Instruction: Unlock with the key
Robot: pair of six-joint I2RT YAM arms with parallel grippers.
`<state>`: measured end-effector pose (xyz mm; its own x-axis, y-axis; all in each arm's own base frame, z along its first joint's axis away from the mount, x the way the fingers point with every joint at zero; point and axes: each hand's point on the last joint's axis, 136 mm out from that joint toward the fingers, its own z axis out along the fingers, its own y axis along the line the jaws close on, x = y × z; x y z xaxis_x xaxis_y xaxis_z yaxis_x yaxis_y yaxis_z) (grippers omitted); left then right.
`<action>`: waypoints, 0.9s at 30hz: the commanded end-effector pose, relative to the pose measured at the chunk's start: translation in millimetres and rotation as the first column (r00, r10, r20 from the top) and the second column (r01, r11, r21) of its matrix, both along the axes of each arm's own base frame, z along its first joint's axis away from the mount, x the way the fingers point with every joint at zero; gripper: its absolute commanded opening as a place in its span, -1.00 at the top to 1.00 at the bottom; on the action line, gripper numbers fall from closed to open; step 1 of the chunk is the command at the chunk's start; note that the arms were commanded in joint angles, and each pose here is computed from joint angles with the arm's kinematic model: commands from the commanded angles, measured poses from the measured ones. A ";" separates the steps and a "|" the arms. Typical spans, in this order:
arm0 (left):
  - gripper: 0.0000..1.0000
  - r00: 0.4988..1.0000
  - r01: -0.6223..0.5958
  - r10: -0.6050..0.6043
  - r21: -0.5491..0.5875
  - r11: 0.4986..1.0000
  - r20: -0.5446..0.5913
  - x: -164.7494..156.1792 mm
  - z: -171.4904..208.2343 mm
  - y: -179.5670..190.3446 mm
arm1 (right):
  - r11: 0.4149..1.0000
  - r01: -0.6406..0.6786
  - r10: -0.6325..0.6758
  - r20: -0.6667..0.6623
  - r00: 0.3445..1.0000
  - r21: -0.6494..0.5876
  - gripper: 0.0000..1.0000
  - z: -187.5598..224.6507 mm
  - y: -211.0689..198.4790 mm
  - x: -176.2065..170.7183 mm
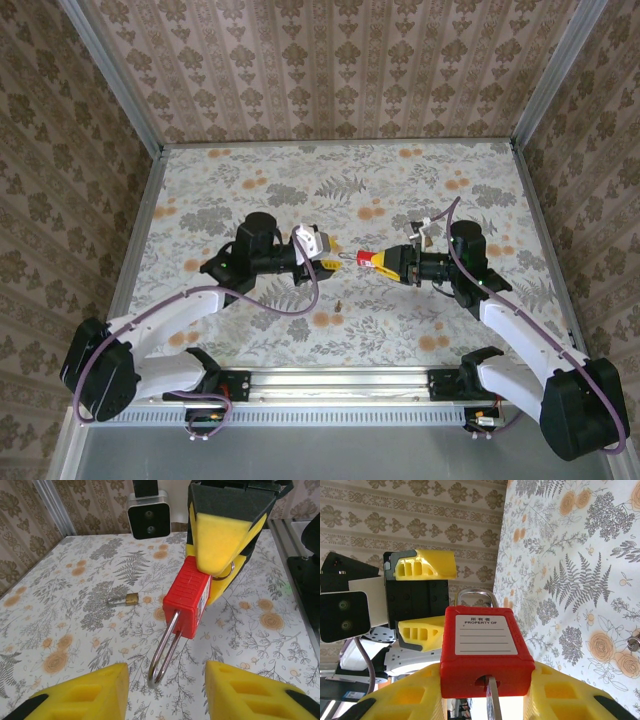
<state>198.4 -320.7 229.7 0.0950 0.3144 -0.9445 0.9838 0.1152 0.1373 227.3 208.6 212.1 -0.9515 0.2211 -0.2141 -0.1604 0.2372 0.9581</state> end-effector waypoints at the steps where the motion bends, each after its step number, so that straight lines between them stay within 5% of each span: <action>1: 0.18 0.999 0.045 -0.045 -0.013 0.999 0.007 -2.3 8.8 -3.4 | 0.999 -0.040 0.039 0.052 0.998 0.013 0.62 12.5 3.9 -5.6; 8: 0.29 0.999 0.055 -0.055 0.001 0.999 0.001 1.6 5.0 -8.0 | 0.999 -0.046 0.045 0.055 0.997 0.013 0.63 13.5 5.7 -7.5; 22: 0.98 0.999 0.028 -0.029 0.015 0.999 0.034 5.4 0.9 -4.5 | 0.999 -0.041 0.041 0.049 0.998 0.005 0.66 10.0 5.2 -8.6; 27: 1.00 0.999 0.025 -0.025 0.015 1.000 0.047 5.1 1.8 -2.1 | 0.999 -0.038 0.038 0.045 0.998 0.002 0.68 8.7 4.5 -9.3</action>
